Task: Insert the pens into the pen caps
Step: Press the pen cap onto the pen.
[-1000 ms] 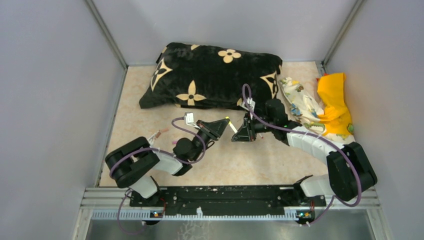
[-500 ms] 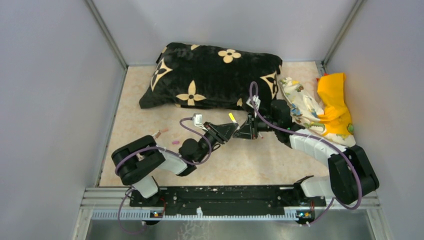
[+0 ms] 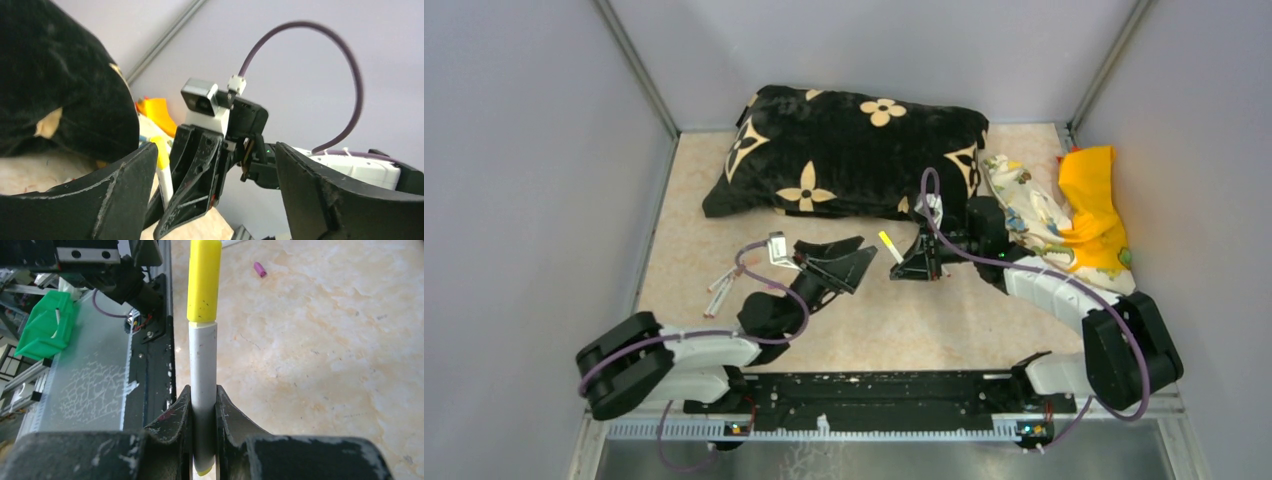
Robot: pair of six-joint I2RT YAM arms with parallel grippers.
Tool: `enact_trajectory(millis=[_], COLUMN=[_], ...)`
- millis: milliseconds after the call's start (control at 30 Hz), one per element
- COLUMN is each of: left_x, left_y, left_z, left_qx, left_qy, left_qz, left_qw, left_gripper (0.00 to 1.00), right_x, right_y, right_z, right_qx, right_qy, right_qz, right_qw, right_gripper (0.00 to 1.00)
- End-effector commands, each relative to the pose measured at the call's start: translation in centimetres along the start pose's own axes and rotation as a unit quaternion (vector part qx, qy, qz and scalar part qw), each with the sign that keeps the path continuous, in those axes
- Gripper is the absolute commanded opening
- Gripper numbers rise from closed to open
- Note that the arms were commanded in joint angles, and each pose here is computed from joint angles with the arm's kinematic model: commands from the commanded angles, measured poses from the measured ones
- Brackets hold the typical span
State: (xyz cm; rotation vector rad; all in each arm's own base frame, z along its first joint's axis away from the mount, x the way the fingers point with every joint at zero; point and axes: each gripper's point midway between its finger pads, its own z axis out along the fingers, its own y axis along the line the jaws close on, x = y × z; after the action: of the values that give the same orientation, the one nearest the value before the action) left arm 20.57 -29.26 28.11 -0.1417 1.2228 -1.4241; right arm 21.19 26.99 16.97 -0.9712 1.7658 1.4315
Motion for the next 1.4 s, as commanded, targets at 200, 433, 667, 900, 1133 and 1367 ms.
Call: enact_trajectory(millis=[200, 433, 667, 900, 1133, 1367], left_x=[-1.9, -1.3, 0.7, 2.2, 3.2, 5.0], left_y=[0.1, 0.1, -0.1, -0.2, 0.3, 0.5], left_z=[1.5, 2.9, 4.0, 4.1, 3.7, 2.8], left_qx=[-0.028, -0.003, 0.022, 0.043, 0.039, 0.042], left_qy=[0.094, 0.128, 0.155, 0.175, 0.192, 0.238], left_qz=[0.109, 0.065, 0.029, 0.002, -0.014, -0.024], left_qw=[0.989, 0.99, 0.987, 0.984, 0.98, 0.97], left_gripper=[0.99, 0.79, 0.64, 0.48, 0.27, 0.0], right_x=[-1.8, -1.6, -1.5, -1.5, -1.6, -1.9], right_y=[3.4, 3.5, 3.3, 3.1, 3.0, 2.7], right_z=[-1.1, -1.1, -1.0, -1.0, -1.0, -0.9], right_qx=[-0.087, -0.093, -0.09, -0.087, -0.083, -0.073], right_qy=[0.014, 0.016, 0.018, 0.019, 0.019, 0.016], right_qz=[-0.126, -0.127, -0.122, -0.12, -0.117, -0.106], right_qw=[0.988, 0.987, 0.988, 0.989, 0.989, 0.992], right_gripper=[0.0, 0.0, 0.0, 0.0, 0.0, 0.0])
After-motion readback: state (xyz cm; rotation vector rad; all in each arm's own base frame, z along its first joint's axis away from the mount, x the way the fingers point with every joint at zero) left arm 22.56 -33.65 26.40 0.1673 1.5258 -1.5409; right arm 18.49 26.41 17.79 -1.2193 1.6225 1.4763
